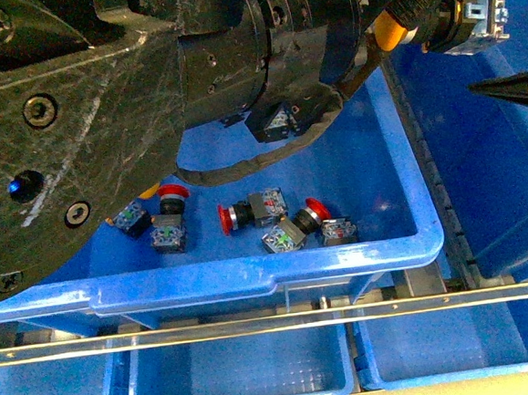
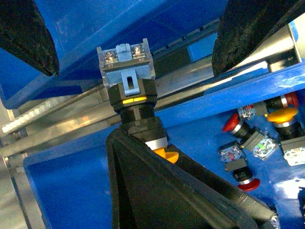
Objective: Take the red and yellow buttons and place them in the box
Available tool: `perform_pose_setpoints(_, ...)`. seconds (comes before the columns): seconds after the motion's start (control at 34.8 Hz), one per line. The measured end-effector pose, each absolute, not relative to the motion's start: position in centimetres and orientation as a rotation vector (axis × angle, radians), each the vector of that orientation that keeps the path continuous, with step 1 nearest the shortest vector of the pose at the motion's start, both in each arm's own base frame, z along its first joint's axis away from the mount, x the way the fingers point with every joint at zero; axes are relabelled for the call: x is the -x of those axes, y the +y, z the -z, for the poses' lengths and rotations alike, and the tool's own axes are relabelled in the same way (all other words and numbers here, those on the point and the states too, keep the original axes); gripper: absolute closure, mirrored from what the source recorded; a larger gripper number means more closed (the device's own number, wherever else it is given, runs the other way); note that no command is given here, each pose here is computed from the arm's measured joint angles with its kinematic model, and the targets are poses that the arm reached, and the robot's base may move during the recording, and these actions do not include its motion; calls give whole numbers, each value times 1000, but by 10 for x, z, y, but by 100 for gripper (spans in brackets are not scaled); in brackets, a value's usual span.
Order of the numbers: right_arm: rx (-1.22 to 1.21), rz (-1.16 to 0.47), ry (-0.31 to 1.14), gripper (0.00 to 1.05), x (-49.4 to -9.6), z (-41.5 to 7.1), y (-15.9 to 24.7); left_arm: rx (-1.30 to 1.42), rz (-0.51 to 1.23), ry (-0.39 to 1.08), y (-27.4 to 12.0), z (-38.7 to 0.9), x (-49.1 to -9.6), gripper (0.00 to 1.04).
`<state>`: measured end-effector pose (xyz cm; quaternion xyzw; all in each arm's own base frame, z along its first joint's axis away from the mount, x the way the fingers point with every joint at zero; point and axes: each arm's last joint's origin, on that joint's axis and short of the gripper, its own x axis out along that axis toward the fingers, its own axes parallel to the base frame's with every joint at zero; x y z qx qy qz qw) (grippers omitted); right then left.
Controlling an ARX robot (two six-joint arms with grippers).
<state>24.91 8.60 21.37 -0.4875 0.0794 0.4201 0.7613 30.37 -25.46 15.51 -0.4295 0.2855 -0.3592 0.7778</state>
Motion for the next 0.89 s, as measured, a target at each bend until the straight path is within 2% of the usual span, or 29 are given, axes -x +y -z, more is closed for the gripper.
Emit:
perform_pose_setpoints(0.81,1062,-877,193,7,-278,-201,94,930,773,623,-249,-154,-305,72)
perform_pose_setpoints(0.89,1062,-876,193,16,-278,-201,94,930,772,622,-249,-154,-306,72)
